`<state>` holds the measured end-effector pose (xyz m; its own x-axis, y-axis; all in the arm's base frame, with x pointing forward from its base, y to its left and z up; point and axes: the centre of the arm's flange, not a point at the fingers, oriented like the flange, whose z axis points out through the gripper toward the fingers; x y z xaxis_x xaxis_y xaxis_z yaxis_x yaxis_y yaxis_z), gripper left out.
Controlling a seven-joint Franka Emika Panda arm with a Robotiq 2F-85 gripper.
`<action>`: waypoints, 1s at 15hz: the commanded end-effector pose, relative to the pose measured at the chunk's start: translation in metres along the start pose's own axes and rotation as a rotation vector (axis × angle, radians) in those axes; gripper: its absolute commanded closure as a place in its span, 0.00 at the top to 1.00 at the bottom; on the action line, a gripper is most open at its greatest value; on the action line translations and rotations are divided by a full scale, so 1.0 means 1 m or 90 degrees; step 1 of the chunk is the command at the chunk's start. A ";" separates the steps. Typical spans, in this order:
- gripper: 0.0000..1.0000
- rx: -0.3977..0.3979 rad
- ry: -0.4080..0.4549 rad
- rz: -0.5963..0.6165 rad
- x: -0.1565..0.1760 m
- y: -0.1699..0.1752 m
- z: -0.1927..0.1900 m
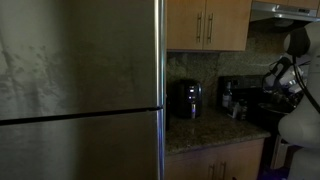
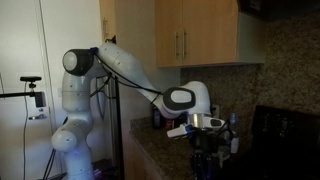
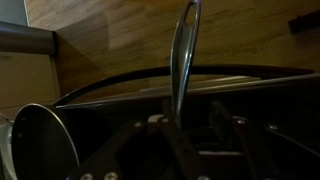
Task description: Move the frying pan forward.
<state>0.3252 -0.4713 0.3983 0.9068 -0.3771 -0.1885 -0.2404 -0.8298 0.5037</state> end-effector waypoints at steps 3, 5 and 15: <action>0.83 0.046 -0.056 0.054 -0.002 0.022 0.011; 0.99 0.080 -0.078 0.073 -0.005 0.028 0.026; 1.00 0.125 -0.068 0.105 0.004 0.031 0.073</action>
<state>0.2892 -0.5200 0.3625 0.7618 -0.6124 -0.2111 -0.4965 -0.7613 0.4169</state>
